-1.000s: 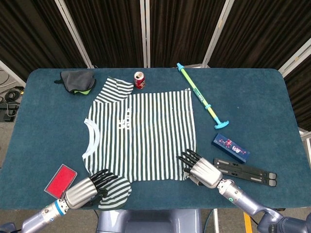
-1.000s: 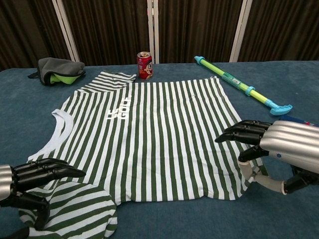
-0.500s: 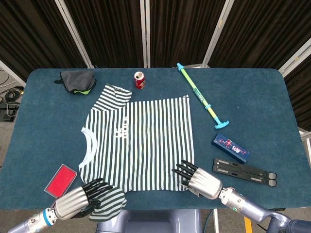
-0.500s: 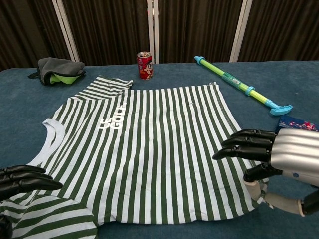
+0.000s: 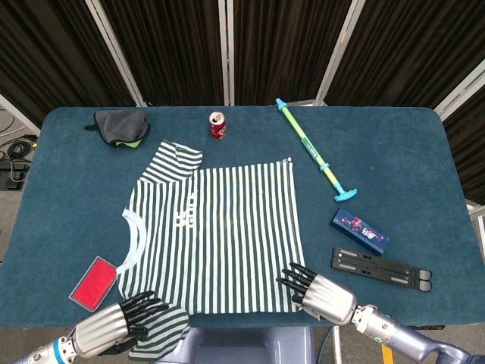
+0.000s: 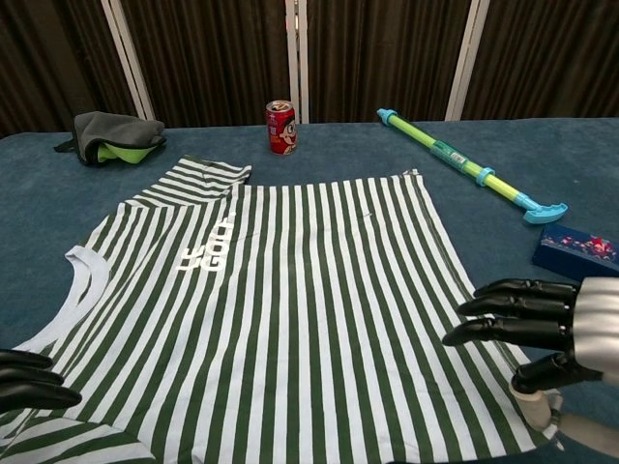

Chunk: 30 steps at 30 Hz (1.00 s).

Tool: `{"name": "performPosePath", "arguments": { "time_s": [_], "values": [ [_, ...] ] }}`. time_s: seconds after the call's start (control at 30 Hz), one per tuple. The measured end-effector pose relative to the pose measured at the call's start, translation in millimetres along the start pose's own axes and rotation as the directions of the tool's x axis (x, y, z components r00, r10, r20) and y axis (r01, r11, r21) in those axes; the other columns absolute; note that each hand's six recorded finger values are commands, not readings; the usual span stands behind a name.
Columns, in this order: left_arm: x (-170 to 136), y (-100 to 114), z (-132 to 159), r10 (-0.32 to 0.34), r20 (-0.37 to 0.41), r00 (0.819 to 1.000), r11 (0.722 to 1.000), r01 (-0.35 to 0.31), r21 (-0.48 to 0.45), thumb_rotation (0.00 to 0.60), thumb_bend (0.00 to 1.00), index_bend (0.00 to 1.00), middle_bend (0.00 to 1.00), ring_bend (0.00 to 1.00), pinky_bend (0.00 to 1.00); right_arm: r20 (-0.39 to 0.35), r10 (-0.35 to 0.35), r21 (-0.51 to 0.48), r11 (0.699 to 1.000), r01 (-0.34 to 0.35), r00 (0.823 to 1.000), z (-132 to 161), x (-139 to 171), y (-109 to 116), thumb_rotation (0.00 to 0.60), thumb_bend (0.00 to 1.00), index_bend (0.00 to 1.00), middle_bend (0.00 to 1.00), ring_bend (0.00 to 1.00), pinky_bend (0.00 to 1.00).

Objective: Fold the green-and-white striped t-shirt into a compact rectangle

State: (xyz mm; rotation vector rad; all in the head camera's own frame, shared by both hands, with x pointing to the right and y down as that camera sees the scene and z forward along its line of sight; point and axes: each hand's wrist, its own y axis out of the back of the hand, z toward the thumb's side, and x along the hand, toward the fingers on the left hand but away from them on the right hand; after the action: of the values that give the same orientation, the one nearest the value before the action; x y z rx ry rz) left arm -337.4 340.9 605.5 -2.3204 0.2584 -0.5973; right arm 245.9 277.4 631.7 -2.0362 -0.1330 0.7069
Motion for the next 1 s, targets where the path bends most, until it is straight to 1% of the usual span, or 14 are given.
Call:
{"name": "performPosePath", "arguments": {
  "time_s": [0.33,0.63,1.0],
  "values": [
    [-7,-4,6,-0.02,0.011,1.0,1.0,0.02,-0.008,0.6,0.57,0.83,0.0,0.0,0.0,-0.04,0.014,-0.008,1.0,-0.015,0.999,15,11,-3,0.6,0.45,0.74,0.1,0.0,0.0],
    [-16,-8,9,-0.037,0.007,0.999,0.999,0.037,-0.021,0.6,0.57,0.83,0.0,0.0,0.0,-0.057,0.021,-0.015,1.0,-0.022,0.998,23,15,-4,0.6,0.45,0.74,0.1,0.0,0.0],
    [-27,-14,13,-0.071,0.02,0.997,0.997,0.071,-0.028,0.6,0.57,0.83,0.0,0.0,0.0,-0.08,0.038,-0.014,0.999,-0.039,0.996,33,20,-8,0.6,0.45,0.74,0.11,0.0,0.0]
  ]
}}
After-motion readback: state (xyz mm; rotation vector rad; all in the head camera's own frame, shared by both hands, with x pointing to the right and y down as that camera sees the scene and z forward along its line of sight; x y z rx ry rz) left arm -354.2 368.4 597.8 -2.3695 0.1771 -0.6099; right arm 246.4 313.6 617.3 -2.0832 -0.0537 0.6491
